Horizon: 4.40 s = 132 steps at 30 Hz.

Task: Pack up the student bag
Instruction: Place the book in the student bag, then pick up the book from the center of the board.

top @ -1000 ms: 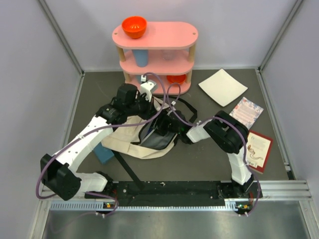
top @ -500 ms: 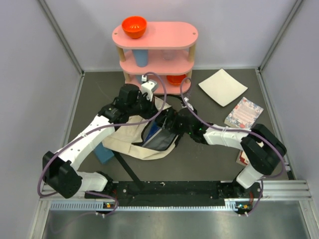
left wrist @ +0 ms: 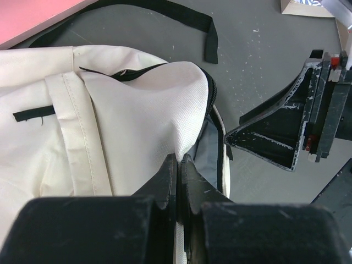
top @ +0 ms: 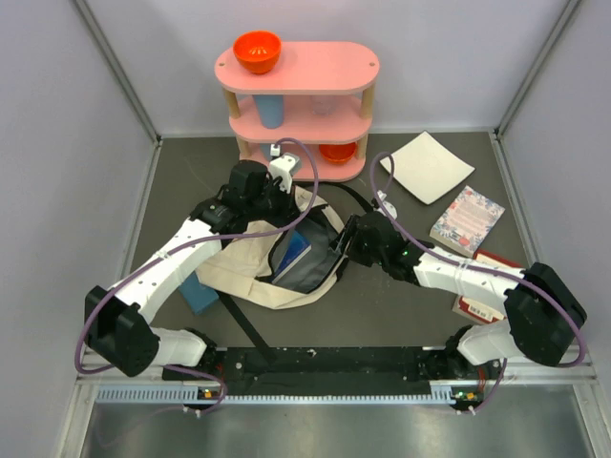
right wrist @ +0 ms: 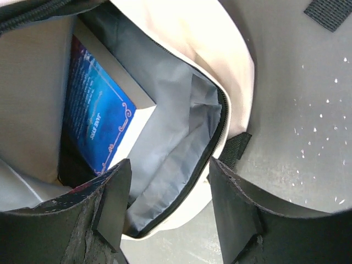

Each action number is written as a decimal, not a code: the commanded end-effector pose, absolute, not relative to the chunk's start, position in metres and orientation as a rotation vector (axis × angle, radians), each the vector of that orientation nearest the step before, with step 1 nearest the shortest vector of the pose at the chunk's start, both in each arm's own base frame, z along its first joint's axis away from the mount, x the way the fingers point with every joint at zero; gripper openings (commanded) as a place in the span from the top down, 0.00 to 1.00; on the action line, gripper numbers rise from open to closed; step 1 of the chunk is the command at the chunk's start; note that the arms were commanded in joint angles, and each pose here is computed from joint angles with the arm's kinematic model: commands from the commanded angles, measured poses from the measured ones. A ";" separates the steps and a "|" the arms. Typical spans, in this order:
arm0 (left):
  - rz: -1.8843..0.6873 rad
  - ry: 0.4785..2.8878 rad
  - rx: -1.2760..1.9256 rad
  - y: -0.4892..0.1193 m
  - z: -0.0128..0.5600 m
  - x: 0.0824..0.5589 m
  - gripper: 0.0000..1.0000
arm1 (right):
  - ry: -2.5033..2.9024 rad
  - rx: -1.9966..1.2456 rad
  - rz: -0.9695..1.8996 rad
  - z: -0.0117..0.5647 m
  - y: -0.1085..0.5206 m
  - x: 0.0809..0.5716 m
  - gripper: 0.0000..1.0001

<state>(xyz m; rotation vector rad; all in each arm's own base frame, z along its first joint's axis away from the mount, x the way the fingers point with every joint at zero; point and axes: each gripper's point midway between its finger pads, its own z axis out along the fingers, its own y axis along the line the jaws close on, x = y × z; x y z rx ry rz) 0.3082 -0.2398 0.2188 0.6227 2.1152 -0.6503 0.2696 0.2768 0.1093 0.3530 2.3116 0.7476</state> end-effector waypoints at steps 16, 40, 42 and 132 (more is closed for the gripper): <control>-0.625 2.052 0.591 -0.237 0.232 0.319 1.00 | 2.344 0.375 0.757 0.083 0.298 0.279 1.00; -0.897 1.867 0.677 -0.276 0.299 0.301 0.28 | 2.119 0.574 0.445 0.157 0.125 0.258 0.11; -0.922 1.792 0.675 -0.286 0.326 0.303 0.16 | 2.055 0.674 0.374 0.169 0.083 0.272 0.10; -1.747 1.909 0.871 -0.611 0.106 0.313 0.52 | 2.130 0.744 0.856 0.061 -0.048 0.373 0.74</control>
